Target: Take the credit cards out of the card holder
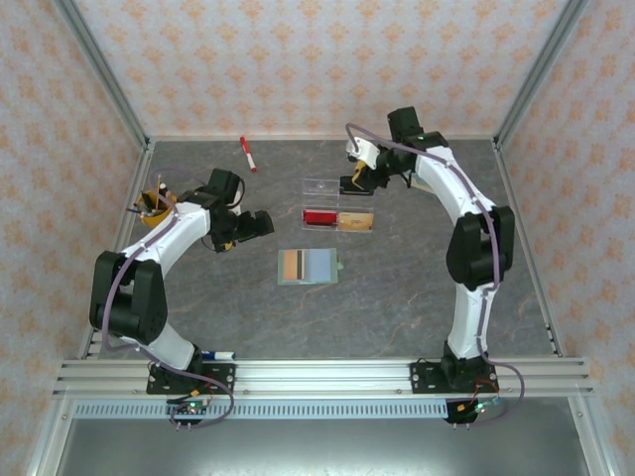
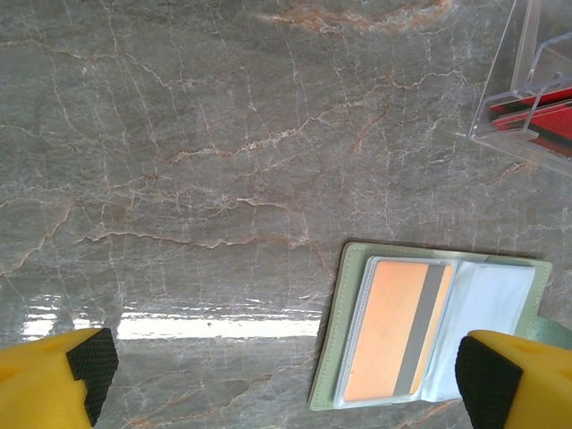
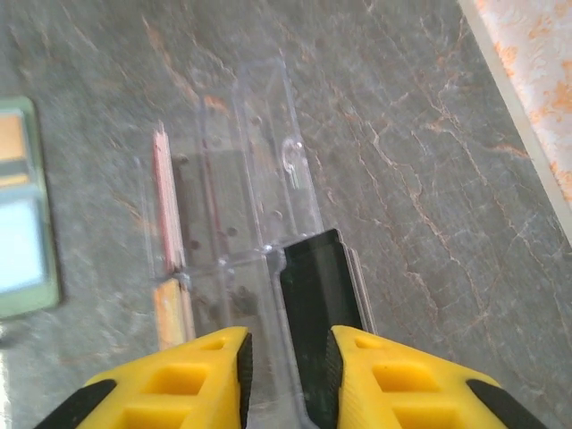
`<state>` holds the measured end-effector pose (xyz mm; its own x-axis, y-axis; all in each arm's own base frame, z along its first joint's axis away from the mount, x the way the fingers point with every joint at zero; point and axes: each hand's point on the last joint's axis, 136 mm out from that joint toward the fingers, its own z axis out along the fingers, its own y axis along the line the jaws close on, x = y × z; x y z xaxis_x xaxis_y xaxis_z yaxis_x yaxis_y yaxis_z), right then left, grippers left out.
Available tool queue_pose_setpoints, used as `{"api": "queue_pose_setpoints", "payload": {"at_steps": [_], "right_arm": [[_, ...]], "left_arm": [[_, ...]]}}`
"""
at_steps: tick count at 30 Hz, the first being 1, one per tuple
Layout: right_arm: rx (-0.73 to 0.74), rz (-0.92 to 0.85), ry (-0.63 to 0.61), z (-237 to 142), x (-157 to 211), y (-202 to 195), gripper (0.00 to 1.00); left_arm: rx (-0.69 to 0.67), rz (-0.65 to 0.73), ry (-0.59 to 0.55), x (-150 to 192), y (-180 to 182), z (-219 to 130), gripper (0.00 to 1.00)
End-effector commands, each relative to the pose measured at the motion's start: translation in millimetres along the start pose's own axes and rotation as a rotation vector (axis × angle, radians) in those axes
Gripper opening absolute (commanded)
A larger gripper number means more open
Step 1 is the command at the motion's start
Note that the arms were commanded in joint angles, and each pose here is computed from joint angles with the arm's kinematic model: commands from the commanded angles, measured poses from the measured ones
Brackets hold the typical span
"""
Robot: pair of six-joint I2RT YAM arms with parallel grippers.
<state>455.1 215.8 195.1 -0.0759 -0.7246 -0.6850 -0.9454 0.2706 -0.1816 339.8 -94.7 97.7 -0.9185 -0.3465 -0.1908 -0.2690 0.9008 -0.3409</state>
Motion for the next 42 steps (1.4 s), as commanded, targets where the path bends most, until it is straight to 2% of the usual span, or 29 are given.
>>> {"api": "queue_pose_setpoints", "payload": {"at_steps": [1, 6, 10, 14, 18, 22, 26, 29, 36, 42], "right_arm": [[0.013, 0.085, -0.155, -23, -31, 12, 0.33], [0.037, 0.272, -0.176, -18, -36, 43, 0.38], [0.086, 0.507, -0.158, -5, -37, 61, 0.44], [-0.027, 0.735, -0.113, 17, -33, 98, 0.46], [-0.076, 0.899, -0.014, 48, -25, 131, 0.45], [-0.138, 1.121, -0.010, 80, -27, 155, 0.41], [-0.161, 1.273, -0.037, 98, -34, 171, 0.42], [-0.148, 1.391, 0.000, 112, -25, 177, 0.42], [-0.177, 1.542, 0.051, 139, -3, 191, 0.42], [-0.195, 1.560, 0.096, 149, 7, 198, 0.42]], "left_arm": [[0.031, 0.001, -0.033, 1, -3, -7, 1.00], [0.074, -0.011, -0.042, 10, -4, -8, 1.00], [0.107, -0.013, -0.045, 20, -5, -9, 1.00], [0.128, -0.017, -0.053, 28, -3, -11, 1.00], [0.148, -0.025, -0.058, 35, -3, -11, 1.00], [0.169, -0.010, -0.060, 39, -6, -10, 1.00], [0.178, -0.030, -0.051, 41, -13, -5, 1.00], [0.164, -0.041, -0.035, 43, -17, 3, 1.00], [0.154, -0.101, -0.073, 36, -18, 14, 0.96], [0.181, -0.100, -0.026, 44, -30, 28, 0.87]]}}
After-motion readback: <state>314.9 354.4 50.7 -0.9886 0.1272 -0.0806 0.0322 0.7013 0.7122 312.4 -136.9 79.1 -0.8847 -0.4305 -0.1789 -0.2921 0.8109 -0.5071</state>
